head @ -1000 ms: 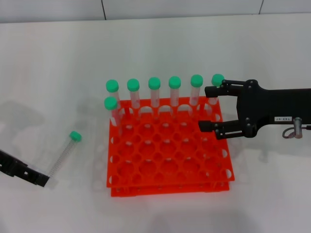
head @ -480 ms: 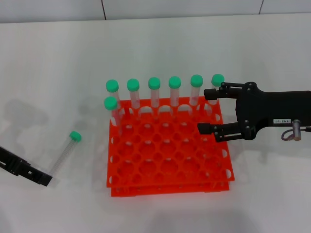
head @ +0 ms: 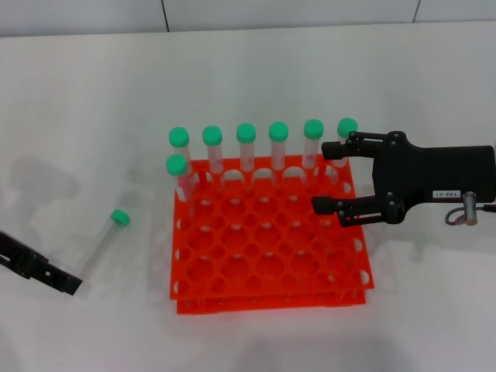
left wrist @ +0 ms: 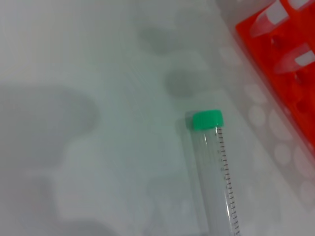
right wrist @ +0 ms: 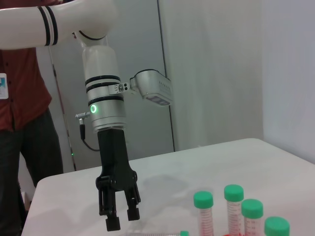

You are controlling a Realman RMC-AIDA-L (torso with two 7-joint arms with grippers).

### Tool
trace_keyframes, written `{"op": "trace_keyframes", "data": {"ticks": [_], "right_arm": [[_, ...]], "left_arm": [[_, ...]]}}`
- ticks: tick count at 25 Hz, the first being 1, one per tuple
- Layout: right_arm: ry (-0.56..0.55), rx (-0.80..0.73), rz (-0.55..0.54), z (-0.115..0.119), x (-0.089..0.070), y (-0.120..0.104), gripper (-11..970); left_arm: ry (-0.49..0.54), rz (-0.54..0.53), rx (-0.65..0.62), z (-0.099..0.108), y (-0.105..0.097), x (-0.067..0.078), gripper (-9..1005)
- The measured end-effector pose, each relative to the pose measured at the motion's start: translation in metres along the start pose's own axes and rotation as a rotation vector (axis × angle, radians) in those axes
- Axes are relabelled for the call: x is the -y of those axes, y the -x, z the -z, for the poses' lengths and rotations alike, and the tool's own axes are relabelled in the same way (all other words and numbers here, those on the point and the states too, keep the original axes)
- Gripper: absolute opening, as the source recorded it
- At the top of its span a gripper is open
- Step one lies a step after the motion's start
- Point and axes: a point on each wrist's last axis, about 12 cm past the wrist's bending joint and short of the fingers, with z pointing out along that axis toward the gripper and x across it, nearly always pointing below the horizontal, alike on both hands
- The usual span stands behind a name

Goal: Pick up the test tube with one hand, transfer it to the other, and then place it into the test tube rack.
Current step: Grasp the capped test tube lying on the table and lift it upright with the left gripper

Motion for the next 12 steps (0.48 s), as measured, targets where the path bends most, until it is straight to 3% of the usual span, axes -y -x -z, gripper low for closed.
{"op": "trace_keyframes", "data": {"ticks": [12], "right_arm": [[0.001, 0.001, 0.002, 0.000, 0.000, 0.001, 838]], "left_arm": [[0.004, -0.025, -0.001, -0.002, 0.011, 0.005, 719]]}}
